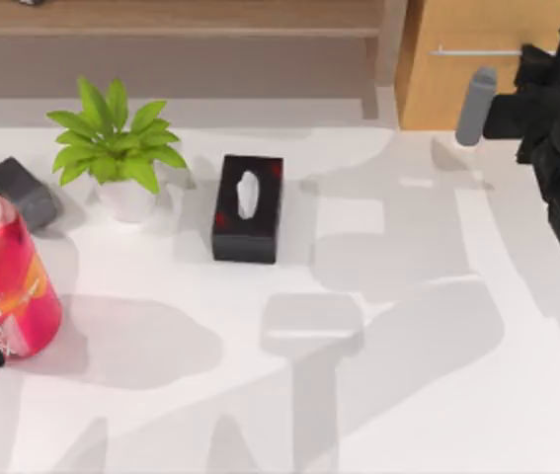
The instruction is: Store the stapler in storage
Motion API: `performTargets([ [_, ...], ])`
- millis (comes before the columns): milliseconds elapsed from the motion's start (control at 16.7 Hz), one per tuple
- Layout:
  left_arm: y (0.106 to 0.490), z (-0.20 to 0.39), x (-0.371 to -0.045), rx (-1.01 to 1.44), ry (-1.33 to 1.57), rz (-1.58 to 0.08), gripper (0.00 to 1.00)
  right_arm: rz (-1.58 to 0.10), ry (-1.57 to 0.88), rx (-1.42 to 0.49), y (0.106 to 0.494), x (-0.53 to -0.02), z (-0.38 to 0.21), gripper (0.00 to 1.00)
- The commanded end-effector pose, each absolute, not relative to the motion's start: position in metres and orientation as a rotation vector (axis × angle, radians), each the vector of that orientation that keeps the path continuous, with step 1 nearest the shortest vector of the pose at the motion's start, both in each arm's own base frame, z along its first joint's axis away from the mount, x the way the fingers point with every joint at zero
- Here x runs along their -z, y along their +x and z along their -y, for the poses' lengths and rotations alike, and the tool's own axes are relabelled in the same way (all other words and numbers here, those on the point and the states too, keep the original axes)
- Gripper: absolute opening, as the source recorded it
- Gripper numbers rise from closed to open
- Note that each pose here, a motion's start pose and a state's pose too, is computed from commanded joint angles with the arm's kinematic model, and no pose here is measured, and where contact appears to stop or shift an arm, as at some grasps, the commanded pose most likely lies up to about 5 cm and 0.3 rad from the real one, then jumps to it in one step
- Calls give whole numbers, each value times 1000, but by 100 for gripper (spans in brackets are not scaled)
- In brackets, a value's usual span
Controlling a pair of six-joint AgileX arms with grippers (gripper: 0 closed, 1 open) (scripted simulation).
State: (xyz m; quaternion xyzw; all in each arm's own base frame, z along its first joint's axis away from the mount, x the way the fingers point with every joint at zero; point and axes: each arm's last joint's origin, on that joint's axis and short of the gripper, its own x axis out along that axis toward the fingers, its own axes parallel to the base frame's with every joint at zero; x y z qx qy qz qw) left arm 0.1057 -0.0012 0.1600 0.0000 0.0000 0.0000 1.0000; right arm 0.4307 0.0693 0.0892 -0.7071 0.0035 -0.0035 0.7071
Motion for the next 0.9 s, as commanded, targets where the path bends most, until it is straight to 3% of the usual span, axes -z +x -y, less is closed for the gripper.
performTargets([
  [540,106,1,-160,0,0,0,100,0,-1566,12,427,-92,-71,0],
  [900,106,1,-160,0,0,0,100,-30,-1574,-21,377,-81,-70,0],
])
